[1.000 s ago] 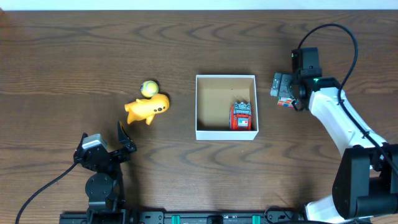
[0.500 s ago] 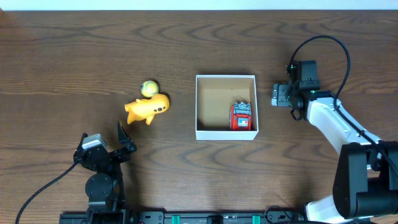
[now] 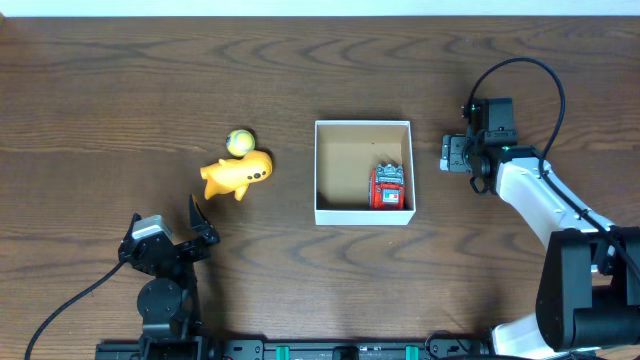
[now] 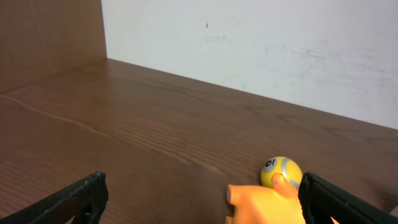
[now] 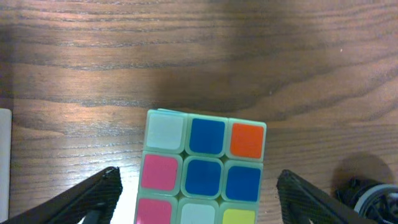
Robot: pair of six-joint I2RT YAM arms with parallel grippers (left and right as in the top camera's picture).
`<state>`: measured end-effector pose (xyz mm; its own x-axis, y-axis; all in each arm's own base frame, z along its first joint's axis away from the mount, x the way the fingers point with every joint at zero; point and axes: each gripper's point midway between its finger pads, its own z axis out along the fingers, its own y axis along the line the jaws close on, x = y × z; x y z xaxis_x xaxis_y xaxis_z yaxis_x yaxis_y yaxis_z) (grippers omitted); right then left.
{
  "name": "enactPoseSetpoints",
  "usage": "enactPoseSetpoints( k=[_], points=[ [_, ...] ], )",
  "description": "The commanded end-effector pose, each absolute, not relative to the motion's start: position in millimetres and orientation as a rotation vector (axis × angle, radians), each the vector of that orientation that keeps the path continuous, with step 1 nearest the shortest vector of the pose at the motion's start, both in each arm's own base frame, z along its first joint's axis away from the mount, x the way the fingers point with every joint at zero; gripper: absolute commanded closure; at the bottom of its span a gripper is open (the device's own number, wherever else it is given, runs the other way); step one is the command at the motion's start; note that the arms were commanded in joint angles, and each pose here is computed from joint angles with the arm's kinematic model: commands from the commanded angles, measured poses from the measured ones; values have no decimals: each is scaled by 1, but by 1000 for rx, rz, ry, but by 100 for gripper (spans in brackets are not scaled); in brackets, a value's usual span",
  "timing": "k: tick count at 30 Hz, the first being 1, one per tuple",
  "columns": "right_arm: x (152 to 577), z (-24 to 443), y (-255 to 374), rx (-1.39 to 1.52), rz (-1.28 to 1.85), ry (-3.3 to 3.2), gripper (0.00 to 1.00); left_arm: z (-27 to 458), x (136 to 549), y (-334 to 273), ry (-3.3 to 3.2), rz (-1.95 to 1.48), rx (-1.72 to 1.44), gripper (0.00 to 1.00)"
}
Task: Pack container
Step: 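Move the right gripper to the Rubik's cube and grasp it, then carry the Rubik's cube into the box and release it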
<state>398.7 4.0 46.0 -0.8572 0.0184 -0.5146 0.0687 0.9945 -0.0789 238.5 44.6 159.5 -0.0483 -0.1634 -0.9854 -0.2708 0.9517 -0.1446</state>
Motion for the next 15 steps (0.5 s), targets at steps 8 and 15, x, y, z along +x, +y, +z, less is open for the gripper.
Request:
enactPoseSetpoints(
  k=[8, 15],
  points=[
    [395, 11, 0, 9, -159, 2670, 23, 143, 239, 44, 1668, 104, -329, 2],
    [400, 25, 0, 13, -161, 2643, 32, 143, 239, 44, 1668, 104, -329, 2]
  ],
)
